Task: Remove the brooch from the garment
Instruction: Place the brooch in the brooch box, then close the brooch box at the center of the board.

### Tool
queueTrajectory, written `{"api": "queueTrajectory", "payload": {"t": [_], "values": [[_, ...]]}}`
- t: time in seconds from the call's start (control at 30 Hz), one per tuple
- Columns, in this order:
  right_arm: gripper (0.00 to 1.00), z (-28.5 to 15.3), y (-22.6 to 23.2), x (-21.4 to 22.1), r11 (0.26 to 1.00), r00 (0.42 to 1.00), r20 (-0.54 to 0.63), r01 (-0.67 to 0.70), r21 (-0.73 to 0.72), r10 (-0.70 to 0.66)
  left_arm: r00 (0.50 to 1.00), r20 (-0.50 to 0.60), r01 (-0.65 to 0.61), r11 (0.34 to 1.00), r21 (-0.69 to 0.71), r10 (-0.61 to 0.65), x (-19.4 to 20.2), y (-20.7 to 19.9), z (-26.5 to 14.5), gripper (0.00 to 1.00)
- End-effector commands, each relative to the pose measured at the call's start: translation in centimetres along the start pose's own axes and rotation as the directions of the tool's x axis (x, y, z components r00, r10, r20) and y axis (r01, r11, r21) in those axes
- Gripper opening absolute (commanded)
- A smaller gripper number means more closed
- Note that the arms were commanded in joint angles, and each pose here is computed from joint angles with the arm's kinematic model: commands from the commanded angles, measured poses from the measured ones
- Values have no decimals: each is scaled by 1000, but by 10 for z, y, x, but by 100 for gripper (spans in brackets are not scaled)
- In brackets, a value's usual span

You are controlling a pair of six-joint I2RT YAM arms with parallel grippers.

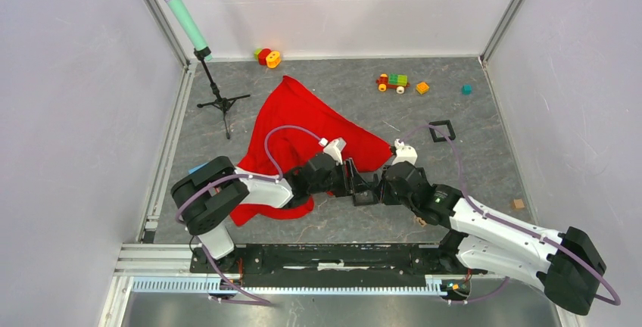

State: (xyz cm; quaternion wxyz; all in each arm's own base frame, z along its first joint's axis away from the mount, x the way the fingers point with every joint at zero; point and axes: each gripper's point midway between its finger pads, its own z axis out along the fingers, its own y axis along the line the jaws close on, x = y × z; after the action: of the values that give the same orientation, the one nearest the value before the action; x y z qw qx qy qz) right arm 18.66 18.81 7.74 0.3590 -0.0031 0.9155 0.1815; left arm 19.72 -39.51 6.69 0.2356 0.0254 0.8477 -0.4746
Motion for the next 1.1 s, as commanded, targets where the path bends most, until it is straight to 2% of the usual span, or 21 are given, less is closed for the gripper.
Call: {"api": "queueTrajectory", "payload": {"t": [0.0,0.3,0.33,0.43,0.5,0.57,0.67,0.9,1.07], "values": [[12,-6,15,-26,999,996,76,-36,-33,38,995,34,-91,995,-43,92,-11,-3,-7,53],[13,-5,14,-26,1000,997,73,-17,-18,18,984,70,-155,978,-141,166,-21,12,-28,53],[16,-5,14,-26,1000,998,68,-15,-15,16,983,76,-157,978,-140,169,-23,11,-31,53],[39,-6,21,-27,999,999,52,8,-40,-6,985,73,-145,980,-134,156,-22,19,-37,46],[42,-9,27,-33,998,998,60,18,-59,-14,988,65,-132,985,-112,140,-18,24,-39,37],[42,-12,28,-39,998,996,81,25,-55,-20,987,64,-143,987,-66,147,-13,23,-41,28],[42,-16,25,-49,999,992,120,36,-36,-32,989,50,-138,988,-74,142,-7,30,-42,16],[28,-24,8,-57,998,984,170,49,25,-52,991,3,-136,987,-81,136,3,38,-34,13],[21,-20,9,-47,998,988,142,67,1,-66,992,-22,-126,988,-94,124,8,45,-26,13]]}}
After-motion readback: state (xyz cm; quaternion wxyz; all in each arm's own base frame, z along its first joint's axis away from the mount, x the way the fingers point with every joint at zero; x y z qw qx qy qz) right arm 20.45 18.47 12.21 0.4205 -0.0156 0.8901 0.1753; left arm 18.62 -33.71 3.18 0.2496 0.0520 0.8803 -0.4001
